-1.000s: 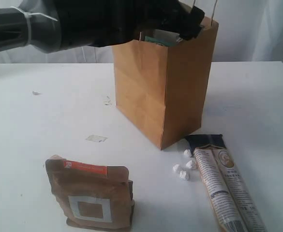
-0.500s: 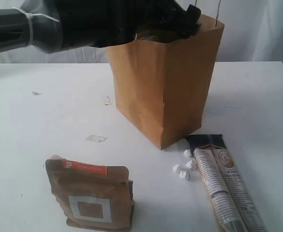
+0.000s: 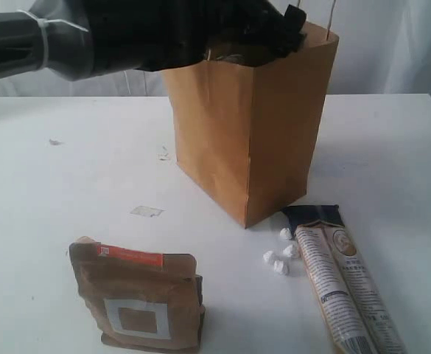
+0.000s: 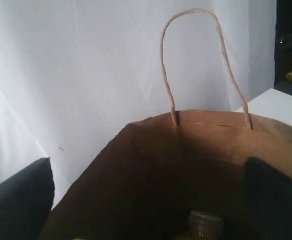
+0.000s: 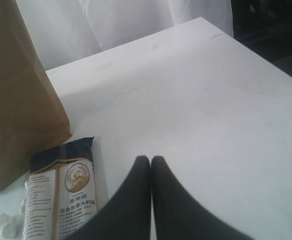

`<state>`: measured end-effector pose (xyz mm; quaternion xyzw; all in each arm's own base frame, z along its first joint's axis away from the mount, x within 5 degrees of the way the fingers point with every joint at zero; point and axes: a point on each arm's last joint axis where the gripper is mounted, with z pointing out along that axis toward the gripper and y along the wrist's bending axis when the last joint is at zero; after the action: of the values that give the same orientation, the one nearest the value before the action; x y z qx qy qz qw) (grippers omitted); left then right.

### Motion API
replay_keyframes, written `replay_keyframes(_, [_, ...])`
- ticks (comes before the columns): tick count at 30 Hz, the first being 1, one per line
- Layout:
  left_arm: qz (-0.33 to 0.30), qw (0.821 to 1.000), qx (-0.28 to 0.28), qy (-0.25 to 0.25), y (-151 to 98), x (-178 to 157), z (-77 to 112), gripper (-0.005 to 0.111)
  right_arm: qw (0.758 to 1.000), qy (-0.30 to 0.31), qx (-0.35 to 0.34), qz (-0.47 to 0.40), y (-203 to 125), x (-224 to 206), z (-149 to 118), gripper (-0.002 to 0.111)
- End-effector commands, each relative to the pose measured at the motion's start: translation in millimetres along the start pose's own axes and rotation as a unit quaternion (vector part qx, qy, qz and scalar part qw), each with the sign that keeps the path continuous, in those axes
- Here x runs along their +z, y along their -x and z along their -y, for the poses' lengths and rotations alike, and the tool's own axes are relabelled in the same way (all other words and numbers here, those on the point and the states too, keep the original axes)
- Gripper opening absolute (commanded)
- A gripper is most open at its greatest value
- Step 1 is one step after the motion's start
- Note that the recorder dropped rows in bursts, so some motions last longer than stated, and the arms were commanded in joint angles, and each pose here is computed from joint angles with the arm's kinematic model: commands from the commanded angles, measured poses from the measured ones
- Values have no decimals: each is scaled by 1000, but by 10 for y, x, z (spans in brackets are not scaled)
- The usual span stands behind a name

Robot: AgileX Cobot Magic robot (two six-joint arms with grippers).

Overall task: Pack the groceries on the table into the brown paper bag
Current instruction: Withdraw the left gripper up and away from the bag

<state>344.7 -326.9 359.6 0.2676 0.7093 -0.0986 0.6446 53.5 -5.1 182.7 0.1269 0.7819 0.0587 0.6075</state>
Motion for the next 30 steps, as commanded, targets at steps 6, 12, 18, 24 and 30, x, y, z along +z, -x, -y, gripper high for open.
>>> replay_keyframes(6, [76, 997, -18, -14, 641, -569, -24, 105, 1000, -2, 2, 4, 0, -1, 3, 0])
replay_keyframes(12, [125, 992, -8, -31, 999, -1003, 33, 105, 1000, -2, 2, 4, 0, -1, 3, 0])
replay_keyframes(18, [150, 987, 57, -15, 1253, -1445, 97, 105, 1000, -2, 2, 4, 0, -1, 3, 0])
replay_keyframes(24, [128, 990, 49, 35, 1377, -1871, 85, 105, 1000, -2, 2, 4, 0, -1, 3, 0])
replay_keyframes(30, [74, 989, 24, 126, 1361, -2114, -127, 105, 1000, -2, 2, 4, 0, -1, 3, 0])
